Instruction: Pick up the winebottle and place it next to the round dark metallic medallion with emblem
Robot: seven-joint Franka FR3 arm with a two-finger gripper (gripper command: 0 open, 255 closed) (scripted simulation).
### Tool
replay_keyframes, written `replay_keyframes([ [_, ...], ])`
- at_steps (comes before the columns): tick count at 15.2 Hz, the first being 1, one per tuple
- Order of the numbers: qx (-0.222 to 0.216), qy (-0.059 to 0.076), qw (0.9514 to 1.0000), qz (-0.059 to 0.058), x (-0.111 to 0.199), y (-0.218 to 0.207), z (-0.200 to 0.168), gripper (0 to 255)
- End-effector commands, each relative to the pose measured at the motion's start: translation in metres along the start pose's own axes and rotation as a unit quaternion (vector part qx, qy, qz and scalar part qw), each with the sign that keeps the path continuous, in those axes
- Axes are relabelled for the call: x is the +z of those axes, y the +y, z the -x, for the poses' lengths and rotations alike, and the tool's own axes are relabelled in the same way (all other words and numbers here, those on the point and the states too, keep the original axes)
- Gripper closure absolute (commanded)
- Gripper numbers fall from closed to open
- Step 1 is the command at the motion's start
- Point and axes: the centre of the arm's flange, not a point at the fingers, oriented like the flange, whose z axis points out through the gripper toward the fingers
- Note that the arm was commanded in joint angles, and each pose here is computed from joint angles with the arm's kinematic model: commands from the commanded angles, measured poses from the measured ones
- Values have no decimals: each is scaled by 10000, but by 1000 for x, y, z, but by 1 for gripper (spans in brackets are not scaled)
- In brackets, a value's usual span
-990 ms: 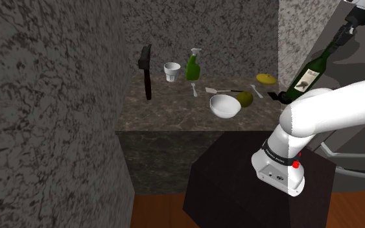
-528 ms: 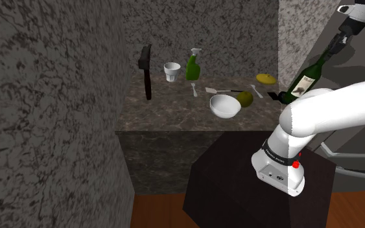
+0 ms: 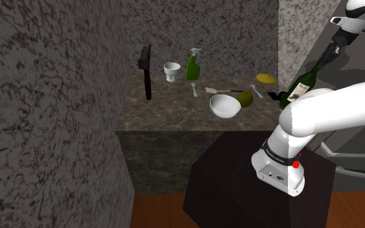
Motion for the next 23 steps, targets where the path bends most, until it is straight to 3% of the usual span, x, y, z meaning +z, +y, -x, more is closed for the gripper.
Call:
replay_keyframes([
  [1,-1,1,10000,4,11,0,1,255],
  [5,-1,1,10000,4,29,-1,3,255],
  [12,-1,1,10000,4,29,-1,3,255],
  [13,-1,1,10000,4,29,-1,3,0],
  [18,-1,1,10000,4,29,-1,3,0],
  [22,-1,1,10000,4,-21,-1,3,0],
  [23,-1,1,10000,4,-21,-1,3,0],
])
